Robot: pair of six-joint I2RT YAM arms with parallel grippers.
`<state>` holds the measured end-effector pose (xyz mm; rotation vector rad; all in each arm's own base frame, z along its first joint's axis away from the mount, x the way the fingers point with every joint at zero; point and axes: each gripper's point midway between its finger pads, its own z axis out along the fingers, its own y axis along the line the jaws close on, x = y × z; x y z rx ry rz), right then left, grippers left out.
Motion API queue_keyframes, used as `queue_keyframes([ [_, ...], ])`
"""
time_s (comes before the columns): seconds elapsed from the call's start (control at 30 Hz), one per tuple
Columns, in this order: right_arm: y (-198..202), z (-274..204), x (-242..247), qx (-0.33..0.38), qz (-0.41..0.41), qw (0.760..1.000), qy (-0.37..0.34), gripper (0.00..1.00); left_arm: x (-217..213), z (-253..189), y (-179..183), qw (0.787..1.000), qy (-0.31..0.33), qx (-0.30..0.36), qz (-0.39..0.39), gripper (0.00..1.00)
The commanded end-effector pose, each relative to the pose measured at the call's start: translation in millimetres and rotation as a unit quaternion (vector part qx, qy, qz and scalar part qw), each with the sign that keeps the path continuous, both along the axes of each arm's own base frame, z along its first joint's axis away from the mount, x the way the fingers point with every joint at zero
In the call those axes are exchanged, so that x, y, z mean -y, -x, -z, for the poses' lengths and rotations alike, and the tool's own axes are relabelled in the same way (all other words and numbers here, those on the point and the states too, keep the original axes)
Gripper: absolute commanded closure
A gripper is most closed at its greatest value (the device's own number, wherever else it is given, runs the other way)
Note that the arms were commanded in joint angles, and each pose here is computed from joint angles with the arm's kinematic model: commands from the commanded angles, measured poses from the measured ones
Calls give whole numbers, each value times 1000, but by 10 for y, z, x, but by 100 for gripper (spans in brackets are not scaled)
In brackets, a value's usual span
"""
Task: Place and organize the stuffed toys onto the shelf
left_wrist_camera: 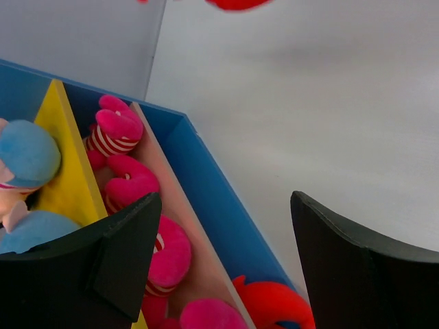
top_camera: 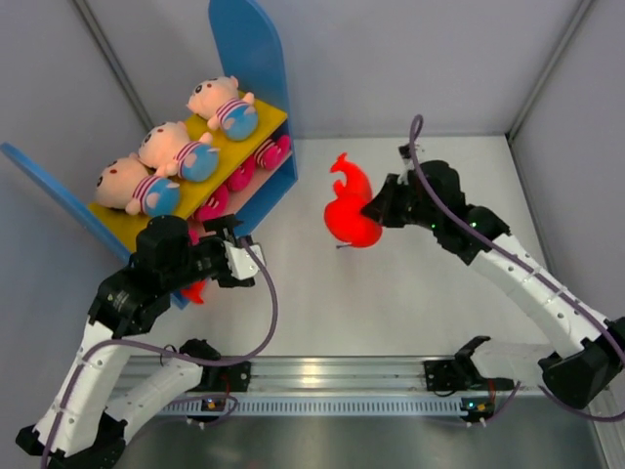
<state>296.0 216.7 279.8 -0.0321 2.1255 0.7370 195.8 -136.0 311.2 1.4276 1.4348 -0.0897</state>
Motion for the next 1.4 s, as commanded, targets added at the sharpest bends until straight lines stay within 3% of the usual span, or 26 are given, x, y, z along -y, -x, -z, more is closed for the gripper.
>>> queue_keyframes([
  [0.0, 545, -213, -728, -39, -102, 992, -68, 100, 81, 72, -68, 996, -51, 43, 59, 18],
  [0.1, 784, -409, -1152, -36, -163, 982, -89, 100, 190, 34, 25, 991, -45, 59, 109, 8],
  [0.4, 974, -849, -1716, -24, -231, 958, -171, 100, 345, 170, 60, 965, -95, 119, 211, 6],
  [0.5, 1023, -1035, -1806, -10, -249, 948, -196, 100, 393, 250, 7, 962, -107, 113, 225, 22],
  [0.63, 1069, -1093, -1896, -12, -269, 941, -202, 100, 533, 201, 13, 962, -79, 90, 244, 33],
  [0.73, 1093, -1098, -1902, -12, -277, 940, -200, 100, 624, 14, -29, 965, -54, 79, 243, 70],
  [0.77, 1098, -1112, -1895, -8, -280, 939, -200, 100, 652, 15, -50, 970, -41, 54, 233, 93],
  [0.8, 1112, -1137, -1867, -3, -280, 939, -199, 100, 672, -33, -50, 972, -29, 44, 229, 100],
  [1.03, 1017, -1230, -1607, 23, -256, 950, -177, 96, 859, -515, -184, 982, 119, -67, 128, 100],
  [1.1, 981, -1280, -1479, 44, -256, 951, -168, 74, 880, -645, -274, 980, 155, -76, 95, 100],
  [1.13, 906, -1294, -1385, 64, -250, 953, -158, 54, 883, -674, -300, 976, 178, -103, 68, 100],
  [1.27, 674, -1392, -886, 142, -213, 958, -126, 27, 922, -825, -372, 953, 258, -159, 7, 100],
  [1.37, 457, -1365, -382, 231, -167, 956, -71, 18, 941, -995, -471, 925, 327, -191, -43, 100],
])
